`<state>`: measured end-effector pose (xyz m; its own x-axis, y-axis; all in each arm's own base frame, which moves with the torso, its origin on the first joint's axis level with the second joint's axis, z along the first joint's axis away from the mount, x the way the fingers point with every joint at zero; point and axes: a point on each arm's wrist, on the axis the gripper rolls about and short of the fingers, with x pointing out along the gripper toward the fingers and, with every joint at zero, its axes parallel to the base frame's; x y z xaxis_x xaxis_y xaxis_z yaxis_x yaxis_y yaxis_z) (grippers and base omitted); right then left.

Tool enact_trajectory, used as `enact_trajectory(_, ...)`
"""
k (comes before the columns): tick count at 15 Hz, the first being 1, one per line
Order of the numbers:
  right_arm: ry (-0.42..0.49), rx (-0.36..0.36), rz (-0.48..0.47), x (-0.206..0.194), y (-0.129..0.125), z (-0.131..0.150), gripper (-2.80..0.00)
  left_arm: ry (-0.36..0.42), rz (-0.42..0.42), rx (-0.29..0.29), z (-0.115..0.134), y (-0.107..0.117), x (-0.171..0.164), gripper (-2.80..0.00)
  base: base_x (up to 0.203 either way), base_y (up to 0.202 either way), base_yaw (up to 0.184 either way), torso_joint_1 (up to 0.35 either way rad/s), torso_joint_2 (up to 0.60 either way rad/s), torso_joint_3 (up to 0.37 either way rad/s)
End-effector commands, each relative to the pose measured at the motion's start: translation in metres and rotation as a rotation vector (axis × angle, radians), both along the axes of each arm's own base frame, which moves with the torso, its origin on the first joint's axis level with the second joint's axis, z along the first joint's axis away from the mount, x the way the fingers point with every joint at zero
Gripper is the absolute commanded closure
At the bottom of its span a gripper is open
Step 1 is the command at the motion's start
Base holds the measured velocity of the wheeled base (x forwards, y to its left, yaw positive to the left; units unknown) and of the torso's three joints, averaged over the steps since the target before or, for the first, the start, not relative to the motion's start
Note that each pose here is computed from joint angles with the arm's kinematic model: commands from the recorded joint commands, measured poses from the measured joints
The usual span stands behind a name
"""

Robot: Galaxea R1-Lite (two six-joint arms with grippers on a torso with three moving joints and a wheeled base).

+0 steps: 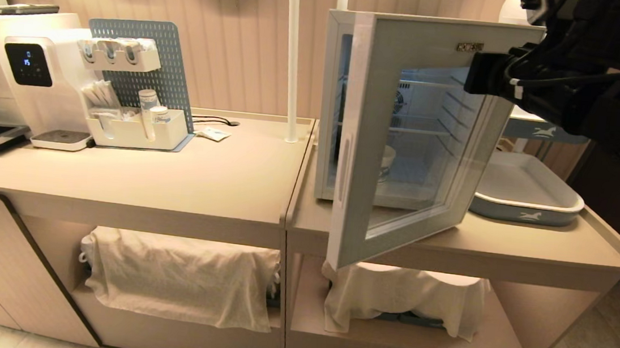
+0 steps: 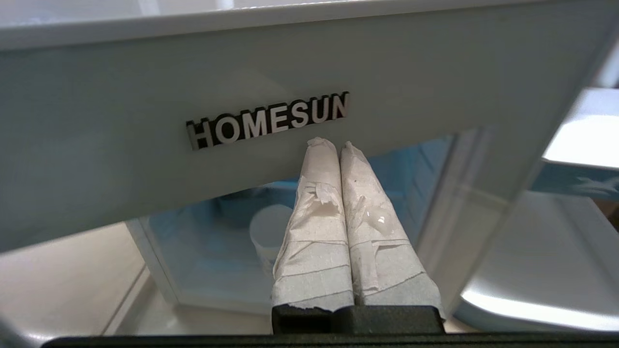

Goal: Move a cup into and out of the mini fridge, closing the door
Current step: Close the freezer door

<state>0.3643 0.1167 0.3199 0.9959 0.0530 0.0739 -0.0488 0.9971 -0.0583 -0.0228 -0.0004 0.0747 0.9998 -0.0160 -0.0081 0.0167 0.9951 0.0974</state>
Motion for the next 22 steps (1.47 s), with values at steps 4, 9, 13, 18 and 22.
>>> enact_trajectory(4, 0.048, -0.02, 0.016, 0.042, 0.022, -0.035, 0.0, 0.0, -0.001, 0.001, 0.0, 0.0, 0.0, 0.0, 0.0, 0.0, 0.0, 0.0, 0.0, 0.0)
enact_trajectory(9, 0.057, -0.023, 0.009, 0.045, 0.023, -0.04, 0.0, 0.0, -0.001, 0.001, 0.0, 0.0, 0.0, 0.0, 0.0, 0.0, 0.0, 0.0, 0.0, 0.0)
enact_trajectory(13, 0.052, -0.035, -0.002, 0.02, 0.011, -0.023, 0.0, 0.0, 0.0, 0.001, 0.0, 0.0, 0.0, 0.0, 0.0, 0.0, 0.0, 0.0, 0.0, 0.0)
enact_trajectory(18, 0.078, -0.088, -0.055, -0.037, -0.024, -0.011, 0.0, 0.0, 0.0, 0.001, 0.0, 0.0, 0.0, 0.0, 0.0, 0.0, 0.0, 0.0, 0.0, 0.0)
enact_trajectory(22, 0.152, -0.183, -0.2, -0.128, -0.087, -0.003, 0.0, 0.0, -0.001, 0.001, 0.0, 0.0, 0.0, 0.0, 0.0, 0.0, 0.0, 0.0, 0.0, 0.0)
